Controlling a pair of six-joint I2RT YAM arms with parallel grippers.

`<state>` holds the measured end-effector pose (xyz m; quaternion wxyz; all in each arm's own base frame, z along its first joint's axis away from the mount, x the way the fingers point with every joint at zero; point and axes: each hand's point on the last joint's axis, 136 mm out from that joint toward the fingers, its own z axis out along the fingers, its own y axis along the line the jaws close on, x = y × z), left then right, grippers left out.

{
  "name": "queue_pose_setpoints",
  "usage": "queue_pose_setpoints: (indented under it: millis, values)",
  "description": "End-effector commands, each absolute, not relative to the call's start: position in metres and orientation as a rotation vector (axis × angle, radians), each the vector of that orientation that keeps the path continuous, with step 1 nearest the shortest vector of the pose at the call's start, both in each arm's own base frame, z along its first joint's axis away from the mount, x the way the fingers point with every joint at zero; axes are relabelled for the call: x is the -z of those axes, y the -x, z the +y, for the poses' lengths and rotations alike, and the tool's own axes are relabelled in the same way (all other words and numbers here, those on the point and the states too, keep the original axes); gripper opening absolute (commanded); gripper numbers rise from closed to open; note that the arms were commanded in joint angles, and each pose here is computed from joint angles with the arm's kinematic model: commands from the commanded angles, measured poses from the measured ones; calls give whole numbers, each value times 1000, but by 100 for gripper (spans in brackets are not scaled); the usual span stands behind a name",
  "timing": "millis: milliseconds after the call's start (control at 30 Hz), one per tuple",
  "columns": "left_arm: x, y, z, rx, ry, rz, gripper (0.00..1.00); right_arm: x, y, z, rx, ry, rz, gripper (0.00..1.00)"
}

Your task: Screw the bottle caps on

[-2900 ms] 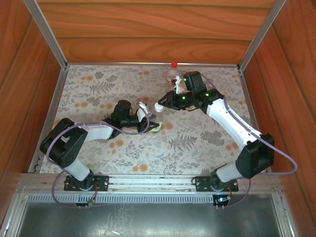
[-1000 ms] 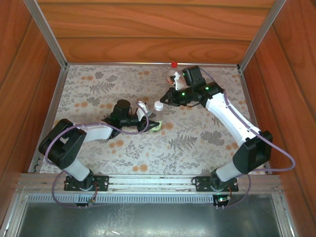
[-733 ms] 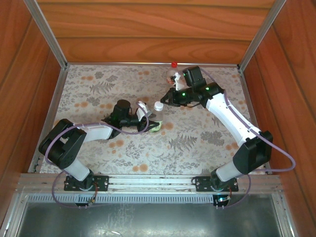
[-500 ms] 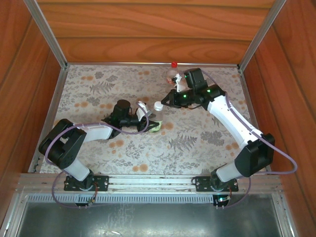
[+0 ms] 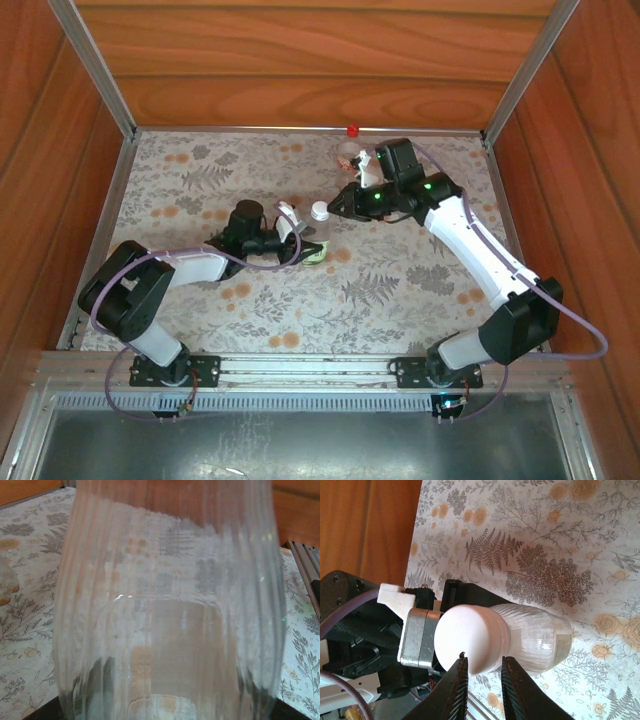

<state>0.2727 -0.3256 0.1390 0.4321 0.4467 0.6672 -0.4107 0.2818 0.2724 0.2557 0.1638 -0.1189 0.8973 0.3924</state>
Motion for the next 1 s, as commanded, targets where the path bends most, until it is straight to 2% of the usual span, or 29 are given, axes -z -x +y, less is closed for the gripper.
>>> queue_pose_setpoints:
  millis: [0, 200, 567, 800, 967]
  values:
    - [-156, -276, -328, 1026, -1110, 1605, 52, -260, -292, 279, -1126, 360, 2551, 25]
    - [-154, -275, -327, 1031, -1112, 1608, 52, -262, -302, 291, -1171, 397, 2548, 22]
    - [-157, -280, -326, 1017, -1084, 1621, 52, -253, -277, 286, -1224, 401, 2587, 11]
    - [-156, -286, -323, 1008, -1057, 1637, 52, -250, -253, 281, -1257, 399, 2605, 11]
    - [-155, -286, -324, 1015, -1066, 1635, 52, -261, -259, 273, -1188, 367, 2561, 12]
